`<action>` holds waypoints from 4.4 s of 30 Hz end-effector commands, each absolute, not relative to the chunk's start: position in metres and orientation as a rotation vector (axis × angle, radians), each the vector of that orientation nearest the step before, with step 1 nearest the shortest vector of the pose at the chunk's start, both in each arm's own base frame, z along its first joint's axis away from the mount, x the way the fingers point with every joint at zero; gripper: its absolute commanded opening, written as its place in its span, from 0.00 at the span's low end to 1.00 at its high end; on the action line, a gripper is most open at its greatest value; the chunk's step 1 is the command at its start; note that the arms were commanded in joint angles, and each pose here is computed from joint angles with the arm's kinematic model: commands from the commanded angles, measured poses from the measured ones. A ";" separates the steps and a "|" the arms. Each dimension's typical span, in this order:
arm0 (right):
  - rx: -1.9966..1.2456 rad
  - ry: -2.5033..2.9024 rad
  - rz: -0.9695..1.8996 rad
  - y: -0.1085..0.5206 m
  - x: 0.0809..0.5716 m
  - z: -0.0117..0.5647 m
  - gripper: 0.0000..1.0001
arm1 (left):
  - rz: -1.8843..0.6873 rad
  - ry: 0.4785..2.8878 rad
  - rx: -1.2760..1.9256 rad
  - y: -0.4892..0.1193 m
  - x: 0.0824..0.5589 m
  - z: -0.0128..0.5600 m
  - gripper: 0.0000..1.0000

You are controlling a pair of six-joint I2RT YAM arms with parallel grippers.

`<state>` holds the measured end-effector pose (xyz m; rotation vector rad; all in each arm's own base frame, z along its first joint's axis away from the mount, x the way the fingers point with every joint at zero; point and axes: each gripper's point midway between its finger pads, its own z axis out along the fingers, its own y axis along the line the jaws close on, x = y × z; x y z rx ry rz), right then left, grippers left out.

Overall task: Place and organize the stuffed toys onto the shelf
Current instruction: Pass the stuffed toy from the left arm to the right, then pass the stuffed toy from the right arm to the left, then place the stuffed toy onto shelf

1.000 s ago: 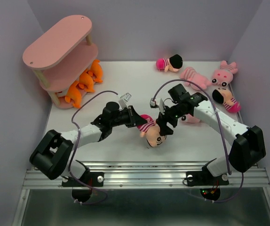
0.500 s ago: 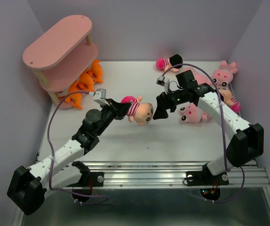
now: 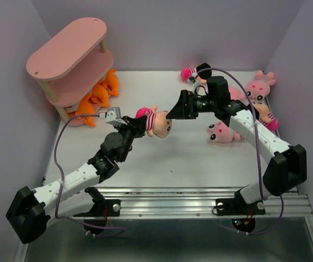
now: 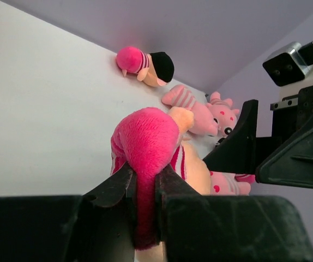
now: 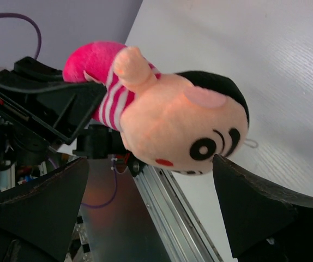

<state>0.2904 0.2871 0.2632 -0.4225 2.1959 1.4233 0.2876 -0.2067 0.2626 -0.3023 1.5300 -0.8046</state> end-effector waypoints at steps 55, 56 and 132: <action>-1.445 1.422 1.001 0.258 0.299 0.259 0.01 | -1.147 1.567 0.569 -0.268 0.206 0.268 0.90; -1.451 1.412 1.003 0.258 0.297 0.260 0.01 | -1.140 1.564 0.585 -0.267 0.205 0.265 0.90; -0.947 1.629 1.079 0.220 0.346 0.317 1.00 | -0.457 1.415 0.207 -0.200 0.301 0.308 0.00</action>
